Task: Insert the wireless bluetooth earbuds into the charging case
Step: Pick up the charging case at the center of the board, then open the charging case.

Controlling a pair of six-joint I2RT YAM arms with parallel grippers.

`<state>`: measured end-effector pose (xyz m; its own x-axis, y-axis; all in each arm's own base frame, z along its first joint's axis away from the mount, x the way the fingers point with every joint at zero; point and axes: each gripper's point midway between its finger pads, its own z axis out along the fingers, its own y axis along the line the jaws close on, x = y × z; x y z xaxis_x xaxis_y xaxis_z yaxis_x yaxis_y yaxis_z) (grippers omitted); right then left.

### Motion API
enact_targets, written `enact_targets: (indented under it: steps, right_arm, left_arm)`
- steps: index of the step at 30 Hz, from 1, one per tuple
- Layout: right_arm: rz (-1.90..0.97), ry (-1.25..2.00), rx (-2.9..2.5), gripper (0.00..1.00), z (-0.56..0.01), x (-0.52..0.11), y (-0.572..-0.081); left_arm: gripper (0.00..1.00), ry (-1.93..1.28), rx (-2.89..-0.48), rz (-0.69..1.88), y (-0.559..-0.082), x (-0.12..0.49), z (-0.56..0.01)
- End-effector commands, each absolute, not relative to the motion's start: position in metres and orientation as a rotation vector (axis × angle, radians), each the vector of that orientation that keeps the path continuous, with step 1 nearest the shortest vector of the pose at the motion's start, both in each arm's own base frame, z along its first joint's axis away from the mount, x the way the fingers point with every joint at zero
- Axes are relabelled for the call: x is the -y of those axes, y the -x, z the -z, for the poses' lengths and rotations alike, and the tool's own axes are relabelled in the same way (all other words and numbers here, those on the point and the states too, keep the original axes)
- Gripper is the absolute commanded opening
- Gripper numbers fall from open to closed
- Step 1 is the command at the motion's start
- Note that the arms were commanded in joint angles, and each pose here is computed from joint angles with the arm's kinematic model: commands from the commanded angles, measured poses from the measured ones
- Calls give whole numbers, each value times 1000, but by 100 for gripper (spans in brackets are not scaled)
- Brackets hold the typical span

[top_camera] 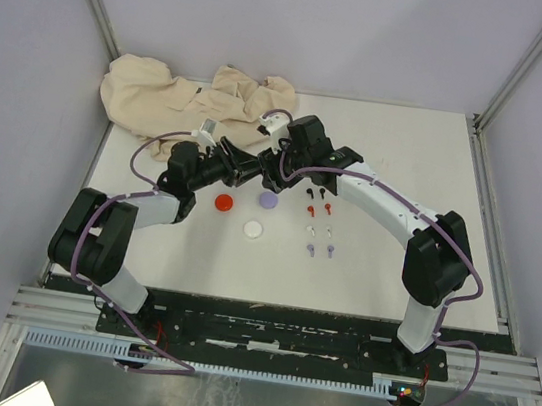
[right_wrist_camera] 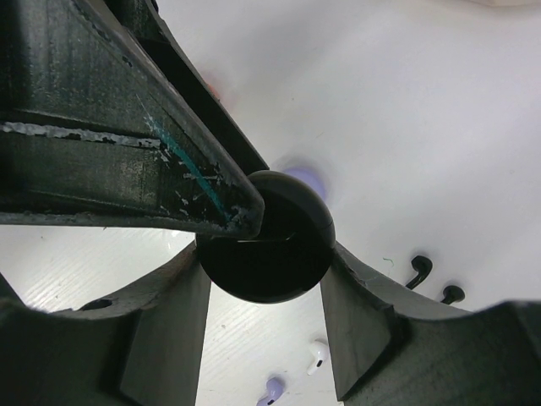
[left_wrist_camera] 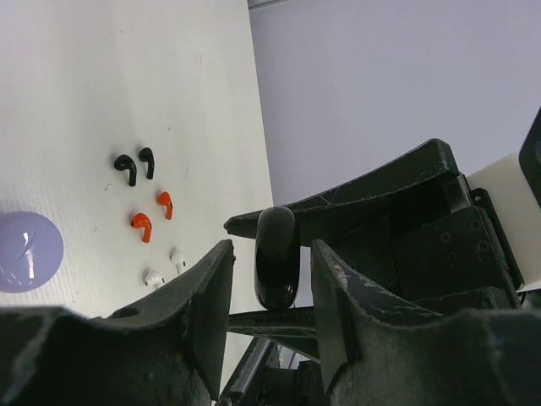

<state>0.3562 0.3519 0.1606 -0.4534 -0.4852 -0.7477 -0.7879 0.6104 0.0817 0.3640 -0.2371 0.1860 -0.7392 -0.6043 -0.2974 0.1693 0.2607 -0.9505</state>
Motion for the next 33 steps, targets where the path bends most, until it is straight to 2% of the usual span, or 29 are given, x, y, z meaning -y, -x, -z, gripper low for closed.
enact_targets:
  steps: [1, 11, 14, 17, 18, 19, 21, 24, 25, 33]
  right_arm:
    - [-567, 988, -2044, 29, -190, -356, -362]
    - [-569, 990, -2041, 29, -191, -356, -362]
    - [-571, 991, -2042, 30, -191, -357, -361]
    - [-571, 991, -2041, 31, -191, -357, -362]
    - [-568, 988, -2041, 35, -191, -356, -362]
    - [-567, 986, -2039, 45, -192, -356, -362]
    - [-554, 973, -2034, 69, -197, -354, -363]
    - [-504, 928, -2013, 94, -214, -342, -365]
    - [-480, 904, -2004, 99, -221, -336, -366]
    - [-392, 677, -2000, 100, -270, -288, -378]
  left_arm:
    - [47, 375, -1819, 1569, -364, 235, -211]
    - [35, 373, -1820, 1568, -364, 235, -210]
    - [26, 374, -1822, 1568, -364, 235, -209]
    - [12, 376, -1824, 1567, -364, 235, -208]
    - [7, 374, -1823, 1567, -364, 235, -208]
    - [4, 374, -1823, 1566, -364, 235, -208]
    - [3, 374, -1823, 1561, -365, 235, -208]
    - [3, 374, -1826, 1551, -366, 234, -208]
    - [3, 372, -1826, 1548, -366, 234, -208]
    - [3, 367, -1826, 1525, -366, 232, -209]
